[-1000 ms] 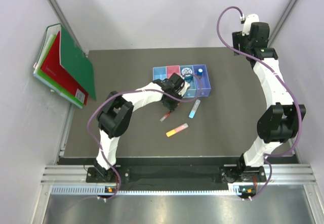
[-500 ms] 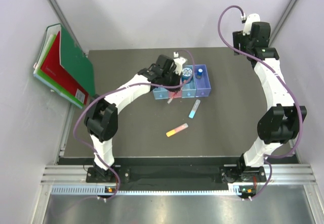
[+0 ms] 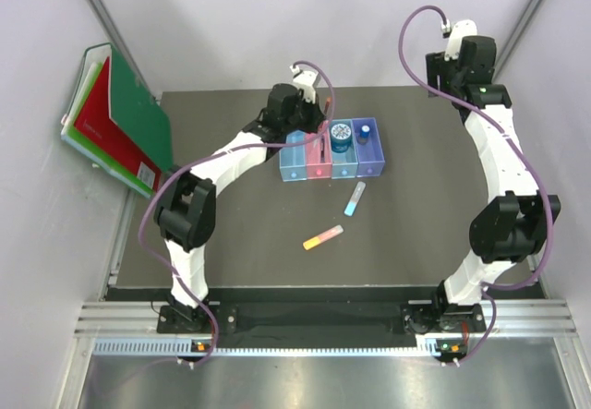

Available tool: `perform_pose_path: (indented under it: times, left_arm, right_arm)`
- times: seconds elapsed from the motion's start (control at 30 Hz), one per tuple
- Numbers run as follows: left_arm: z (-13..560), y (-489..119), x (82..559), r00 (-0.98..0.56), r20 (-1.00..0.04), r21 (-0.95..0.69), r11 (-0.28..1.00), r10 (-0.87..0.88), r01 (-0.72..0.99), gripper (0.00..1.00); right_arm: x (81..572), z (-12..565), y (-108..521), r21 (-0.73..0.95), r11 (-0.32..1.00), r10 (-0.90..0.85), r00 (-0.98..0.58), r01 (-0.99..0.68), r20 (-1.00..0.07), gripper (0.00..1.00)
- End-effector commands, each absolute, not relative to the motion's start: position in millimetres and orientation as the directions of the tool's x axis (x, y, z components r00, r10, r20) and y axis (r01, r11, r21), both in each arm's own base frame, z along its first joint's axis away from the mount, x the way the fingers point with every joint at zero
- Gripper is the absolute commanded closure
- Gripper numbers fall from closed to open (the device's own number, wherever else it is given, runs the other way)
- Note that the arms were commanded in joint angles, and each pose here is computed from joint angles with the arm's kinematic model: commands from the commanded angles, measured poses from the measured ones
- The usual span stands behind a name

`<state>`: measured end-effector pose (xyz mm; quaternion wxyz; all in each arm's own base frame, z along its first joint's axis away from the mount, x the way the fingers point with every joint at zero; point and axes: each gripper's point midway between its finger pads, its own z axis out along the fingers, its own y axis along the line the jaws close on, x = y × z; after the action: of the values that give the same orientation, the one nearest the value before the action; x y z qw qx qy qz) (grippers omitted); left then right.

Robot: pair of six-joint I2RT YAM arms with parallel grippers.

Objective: Sort the stationery into containers
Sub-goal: Place the pen in the storage box.

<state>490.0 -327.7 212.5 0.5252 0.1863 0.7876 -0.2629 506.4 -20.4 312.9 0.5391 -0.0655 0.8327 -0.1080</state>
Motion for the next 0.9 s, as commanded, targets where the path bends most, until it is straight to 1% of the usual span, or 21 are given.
perform_pose_path:
  times: [0.0,0.17,0.2,0.33,0.73,0.87]
  left_arm:
    - [208,-335,515,-0.300,-0.952,-0.225,0.811,-0.064,0.541,1.00]
    - [190,-326,531,-0.309,-0.949,-0.212,0.858,-0.066,0.468,1.00]
    - [184,-317,537,-0.306,-0.950,-0.193,0.888,-0.062,0.418,1.00]
    - [170,-303,542,-0.338,-0.940,-0.161,0.926,-0.039,0.341,1.00]
    - [134,-310,518,-0.479,-0.878,-0.216,0.900,-0.010,0.378,1.00]
    - [128,-309,508,-0.503,-0.864,-0.231,0.894,-0.008,0.383,1.00]
  right_arm:
    - [504,349,-22,-0.258,0.966,-0.232,-0.337,0.033,-0.912,0.27]
    - [509,348,-23,-0.268,0.963,-0.240,-0.339,0.038,-0.910,0.27]
    - [510,347,-24,-0.271,0.962,-0.242,-0.341,0.038,-0.908,0.27]
    - [514,350,-24,-0.270,0.962,-0.242,-0.334,0.040,-0.911,0.27]
    - [520,341,-11,-0.270,0.963,-0.250,-0.342,0.011,-0.906,0.27]
    - [519,343,-10,-0.271,0.962,-0.253,-0.335,0.009,-0.908,0.26]
